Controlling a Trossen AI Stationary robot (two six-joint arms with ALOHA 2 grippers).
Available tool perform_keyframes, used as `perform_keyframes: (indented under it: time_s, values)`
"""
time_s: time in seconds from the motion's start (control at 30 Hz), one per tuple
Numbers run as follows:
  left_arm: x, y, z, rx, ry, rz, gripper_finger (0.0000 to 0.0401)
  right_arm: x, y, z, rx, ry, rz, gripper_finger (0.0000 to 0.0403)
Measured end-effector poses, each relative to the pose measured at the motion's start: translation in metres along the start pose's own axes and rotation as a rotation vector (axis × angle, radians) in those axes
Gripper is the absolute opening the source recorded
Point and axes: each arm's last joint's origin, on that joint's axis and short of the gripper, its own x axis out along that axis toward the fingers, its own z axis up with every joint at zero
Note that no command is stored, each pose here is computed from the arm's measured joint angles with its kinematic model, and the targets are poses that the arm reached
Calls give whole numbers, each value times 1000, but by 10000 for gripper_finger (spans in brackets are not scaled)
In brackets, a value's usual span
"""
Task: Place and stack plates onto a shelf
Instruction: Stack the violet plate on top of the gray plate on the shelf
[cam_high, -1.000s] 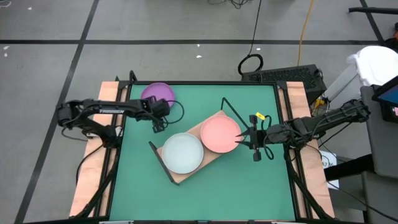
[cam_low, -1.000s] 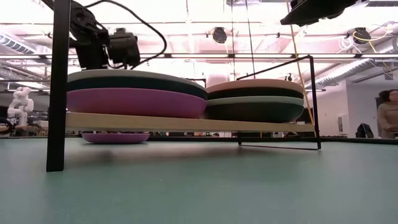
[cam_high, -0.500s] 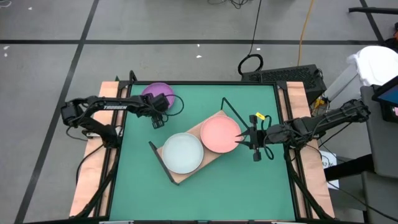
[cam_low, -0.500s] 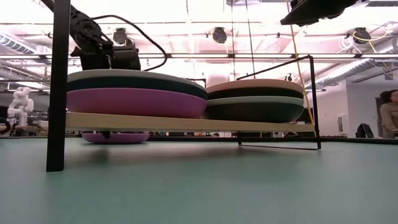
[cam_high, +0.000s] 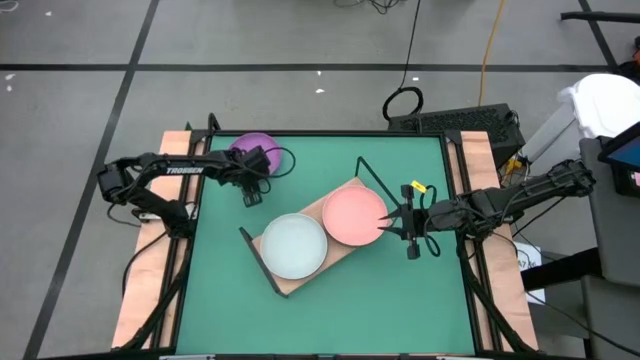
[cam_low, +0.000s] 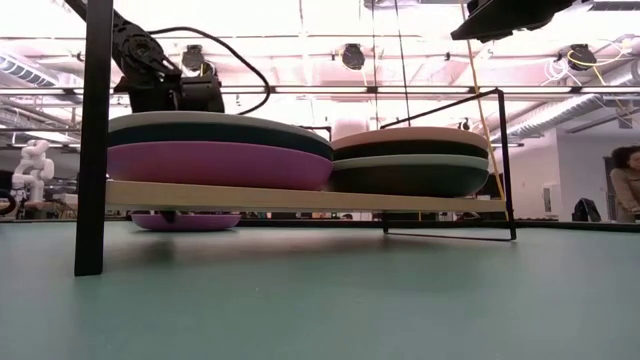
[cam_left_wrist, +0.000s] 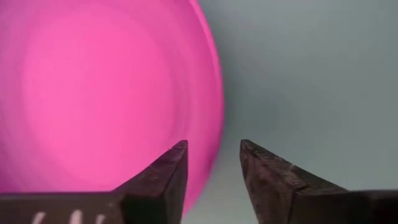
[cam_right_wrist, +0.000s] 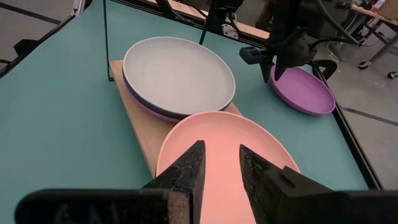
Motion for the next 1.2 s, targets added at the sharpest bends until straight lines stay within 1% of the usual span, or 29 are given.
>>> perform_keyframes:
  time_s: [0.1, 0.2, 0.3, 0.37, 0.5, 0.53, 0.9, 1.2]
  values:
    - [1, -1, -1, 11, -3, -26, 131, 0, 0, 0, 0, 0, 0, 82]
    - [5, -3, -7, 30, 14, -30, 120, 0, 0, 0, 0, 0, 0, 82]
    - [6, -4, -9, 24, 26, -24, 106, 0, 0, 0, 0, 0, 0, 82]
    - [6, -4, -9, 15, 24, -23, 84, 0, 0, 0, 0, 0, 0, 82]
    - [6, -4, -8, 38, 14, -9, 20, 0, 0, 0, 0, 0, 0, 82]
    - [6, -4, -8, 40, 16, -6, 13, 0, 0, 0, 0, 0, 1, 82]
    - [5, -10, -7, 67, 24, 20, 10, 0, 0, 0, 0, 0, 1, 82]
    - [0, -16, -6, 45, 12, 20, 10, 0, 0, 0, 0, 0, 1, 82]
